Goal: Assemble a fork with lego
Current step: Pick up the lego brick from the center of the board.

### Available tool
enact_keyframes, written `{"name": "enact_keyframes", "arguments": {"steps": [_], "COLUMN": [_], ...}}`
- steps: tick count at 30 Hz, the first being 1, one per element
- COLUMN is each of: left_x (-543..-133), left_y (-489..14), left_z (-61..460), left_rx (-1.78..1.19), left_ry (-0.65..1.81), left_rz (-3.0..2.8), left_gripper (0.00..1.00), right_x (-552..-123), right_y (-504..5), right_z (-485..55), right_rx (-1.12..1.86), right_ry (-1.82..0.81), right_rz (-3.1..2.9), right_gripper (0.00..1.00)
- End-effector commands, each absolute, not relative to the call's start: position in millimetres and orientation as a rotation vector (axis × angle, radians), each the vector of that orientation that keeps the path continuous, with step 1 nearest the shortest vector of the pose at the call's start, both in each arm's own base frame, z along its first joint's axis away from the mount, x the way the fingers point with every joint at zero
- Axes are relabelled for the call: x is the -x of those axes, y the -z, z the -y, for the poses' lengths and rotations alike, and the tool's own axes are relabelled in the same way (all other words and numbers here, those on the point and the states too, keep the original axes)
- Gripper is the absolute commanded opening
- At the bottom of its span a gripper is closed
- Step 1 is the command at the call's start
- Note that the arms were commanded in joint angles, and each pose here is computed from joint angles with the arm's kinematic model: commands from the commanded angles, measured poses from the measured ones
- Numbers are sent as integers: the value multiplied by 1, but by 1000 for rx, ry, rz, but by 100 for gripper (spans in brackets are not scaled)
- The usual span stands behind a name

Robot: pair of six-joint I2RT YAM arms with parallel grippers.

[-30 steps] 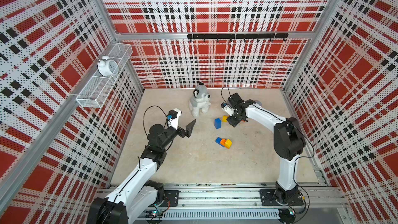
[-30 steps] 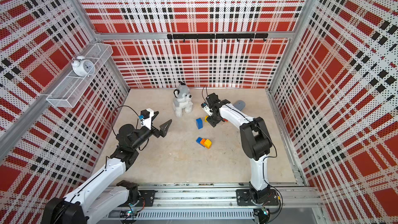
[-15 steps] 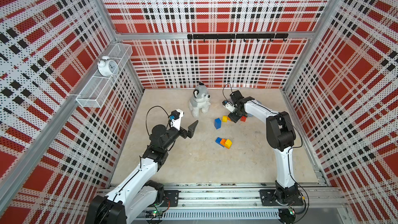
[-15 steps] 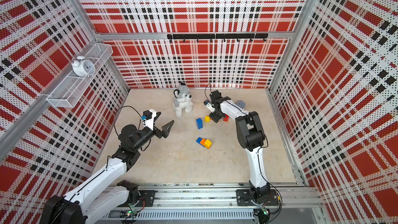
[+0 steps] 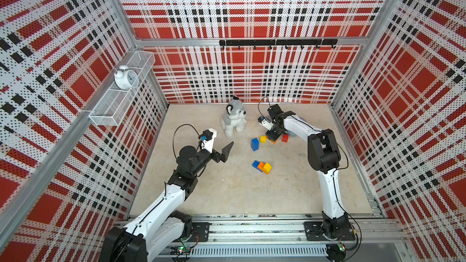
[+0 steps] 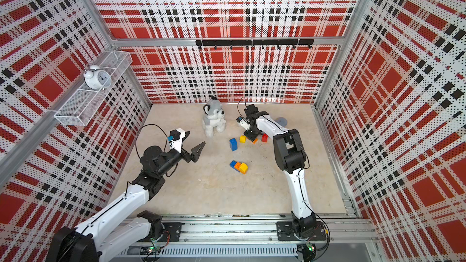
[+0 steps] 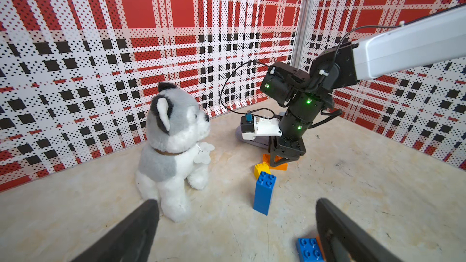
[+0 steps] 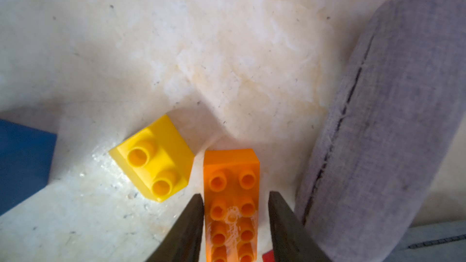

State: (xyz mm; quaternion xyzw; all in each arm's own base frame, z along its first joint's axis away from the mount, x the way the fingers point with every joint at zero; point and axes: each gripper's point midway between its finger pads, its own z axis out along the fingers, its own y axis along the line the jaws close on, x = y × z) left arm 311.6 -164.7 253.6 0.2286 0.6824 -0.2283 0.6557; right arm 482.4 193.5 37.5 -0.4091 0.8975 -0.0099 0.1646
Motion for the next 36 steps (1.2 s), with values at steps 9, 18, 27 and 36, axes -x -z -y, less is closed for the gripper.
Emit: {"name": "enact_keyframes", "arguments": {"steps": [9,18,27,36], "left_x": [-311,-308,-318,-319], "left_y": [-258,-262,-267,-252], "left_z": [168,164,109,58], "left_rx": [-541,-516,-162,165], "left_ry": [494,492,605,688], "left_rz": [-1525,-1525,-1600,-1621], "left_gripper": [98,98,98,97], "right_x": [-461,-461,-416,-315], "right_y": [-19,-63,-158,-128], "right_z": [-180,-177,-183,-306], "right_rx": [1183,1066,857,1057], "right_ry": [36,51,34,-131], "right_rz": [-2681,-2603,-2495,-2519], "right_gripper": [38,25,24,25]}}
